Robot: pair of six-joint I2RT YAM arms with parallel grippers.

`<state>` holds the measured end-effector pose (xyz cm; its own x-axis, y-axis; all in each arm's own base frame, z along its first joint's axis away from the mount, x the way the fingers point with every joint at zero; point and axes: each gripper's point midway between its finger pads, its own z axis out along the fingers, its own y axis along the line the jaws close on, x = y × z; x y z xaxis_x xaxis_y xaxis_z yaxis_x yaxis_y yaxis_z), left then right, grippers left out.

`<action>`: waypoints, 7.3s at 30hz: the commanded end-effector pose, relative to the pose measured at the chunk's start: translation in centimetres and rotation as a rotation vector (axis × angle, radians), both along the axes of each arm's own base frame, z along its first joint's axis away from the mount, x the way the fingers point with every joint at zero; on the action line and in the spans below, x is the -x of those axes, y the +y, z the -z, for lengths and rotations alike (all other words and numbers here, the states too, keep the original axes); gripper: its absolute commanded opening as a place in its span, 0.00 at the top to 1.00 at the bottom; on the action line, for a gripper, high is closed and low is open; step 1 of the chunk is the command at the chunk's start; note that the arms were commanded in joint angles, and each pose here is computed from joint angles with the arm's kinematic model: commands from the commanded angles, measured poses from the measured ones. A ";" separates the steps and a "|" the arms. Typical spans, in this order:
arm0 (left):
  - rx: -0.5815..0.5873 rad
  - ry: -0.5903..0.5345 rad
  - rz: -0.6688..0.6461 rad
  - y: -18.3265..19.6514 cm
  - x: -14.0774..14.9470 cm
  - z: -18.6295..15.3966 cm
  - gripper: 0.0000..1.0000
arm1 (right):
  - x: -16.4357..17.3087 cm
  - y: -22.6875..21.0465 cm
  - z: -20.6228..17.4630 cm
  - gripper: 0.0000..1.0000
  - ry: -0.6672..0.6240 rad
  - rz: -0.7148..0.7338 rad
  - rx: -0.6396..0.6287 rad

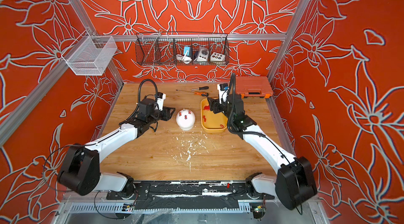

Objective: Cover the protruding screws with screw protection sleeves
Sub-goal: Attach the screw protection sleeve to the screw, then pick up the screw protection sleeve from the storage box.

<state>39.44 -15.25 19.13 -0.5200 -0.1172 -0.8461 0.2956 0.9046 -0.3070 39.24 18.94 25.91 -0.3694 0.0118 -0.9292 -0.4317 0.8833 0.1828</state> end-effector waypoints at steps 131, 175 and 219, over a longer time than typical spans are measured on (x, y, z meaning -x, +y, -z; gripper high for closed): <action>0.316 -0.548 0.929 -9.1 23.0 -9.6 0.52 | 25.0 12.2 -0.9 1.00 -0.010 -1.322 -0.181; 0.284 -0.533 0.944 -9.7 23.0 -9.1 0.97 | 25.4 14.7 -1.0 1.00 -0.040 -1.318 -0.079; 0.639 0.048 0.831 -8.8 16.8 -10.0 1.00 | 21.0 14.9 -4.1 0.52 -0.518 -0.976 -0.224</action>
<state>23.08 -24.02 28.21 -0.7023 -0.1333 -0.6993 0.6910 0.1086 -0.7147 19.71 33.23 27.73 0.0889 0.0512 -0.9947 -0.9802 0.1817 -0.0782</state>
